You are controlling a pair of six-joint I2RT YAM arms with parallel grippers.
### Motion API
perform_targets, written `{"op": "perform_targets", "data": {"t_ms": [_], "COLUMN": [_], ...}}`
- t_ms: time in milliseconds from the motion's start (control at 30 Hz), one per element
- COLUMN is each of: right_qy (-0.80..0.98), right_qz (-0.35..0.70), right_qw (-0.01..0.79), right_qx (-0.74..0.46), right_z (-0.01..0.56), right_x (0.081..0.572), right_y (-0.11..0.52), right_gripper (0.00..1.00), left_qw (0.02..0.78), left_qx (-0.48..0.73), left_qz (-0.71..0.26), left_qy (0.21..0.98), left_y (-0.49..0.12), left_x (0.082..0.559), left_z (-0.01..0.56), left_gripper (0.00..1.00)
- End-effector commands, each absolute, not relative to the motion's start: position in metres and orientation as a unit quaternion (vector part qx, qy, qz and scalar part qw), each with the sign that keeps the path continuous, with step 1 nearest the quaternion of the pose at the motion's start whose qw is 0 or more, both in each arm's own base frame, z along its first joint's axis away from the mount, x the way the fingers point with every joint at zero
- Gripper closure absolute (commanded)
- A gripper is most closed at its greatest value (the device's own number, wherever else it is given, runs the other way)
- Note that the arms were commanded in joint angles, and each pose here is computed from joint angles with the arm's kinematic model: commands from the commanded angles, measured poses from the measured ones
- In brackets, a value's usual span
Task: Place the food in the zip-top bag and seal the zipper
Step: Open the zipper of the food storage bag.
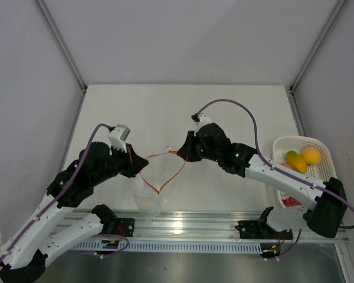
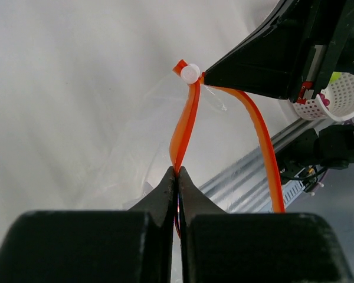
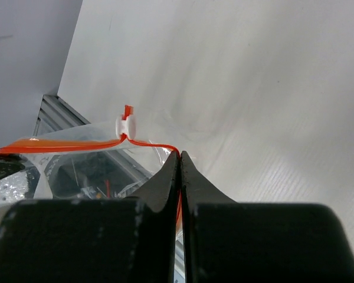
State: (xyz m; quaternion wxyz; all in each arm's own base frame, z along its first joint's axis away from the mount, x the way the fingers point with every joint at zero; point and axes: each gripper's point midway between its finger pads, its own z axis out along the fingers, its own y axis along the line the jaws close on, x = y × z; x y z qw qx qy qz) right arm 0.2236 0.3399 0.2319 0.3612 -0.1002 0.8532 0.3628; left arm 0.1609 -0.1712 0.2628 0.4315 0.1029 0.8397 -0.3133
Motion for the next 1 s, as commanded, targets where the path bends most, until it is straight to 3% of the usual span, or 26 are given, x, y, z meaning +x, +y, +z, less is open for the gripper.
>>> {"op": "perform_targets", "data": {"t_ms": [0,33,67,133,233,500,567,967], "right_qy": [0.856,0.861,0.866,0.871,0.87,0.87,0.875,0.866], "right_qz": [0.354,0.345,0.334,0.325,0.318,0.27,0.248,0.019], "right_qw": [0.367,0.363,0.361,0.357,0.365,0.411,0.417,0.394], "right_qx": [-0.086,-0.088,-0.089,-0.09,-0.09,-0.033,-0.004,0.308], "right_z": [0.228,0.222,0.22,0.219,0.231,0.263,0.265,0.203], "right_x": [0.231,0.232,0.231,0.23,0.226,0.22,0.219,0.235], "right_y": [0.332,0.331,0.328,0.324,0.314,0.247,0.219,0.02], "right_gripper": [0.99,0.96,0.83,0.74,0.45,0.23,0.03,0.01], "left_qw": [0.449,0.444,0.434,0.417,0.4,0.402,0.397,0.382], "left_qx": [0.122,0.124,0.124,0.131,0.133,0.126,0.129,0.143], "left_qz": [-0.327,-0.334,-0.343,-0.358,-0.361,-0.359,-0.362,-0.377], "left_qy": [0.823,0.822,0.824,0.825,0.832,0.833,0.833,0.831], "left_y": [-0.176,-0.181,-0.186,-0.199,-0.211,-0.222,-0.226,-0.241], "left_x": [0.161,0.161,0.161,0.164,0.171,0.185,0.187,0.189], "left_z": [0.28,0.278,0.273,0.267,0.255,0.241,0.238,0.234], "left_gripper": [0.99,0.99,0.99,0.99,0.99,0.99,0.99,0.99]}}
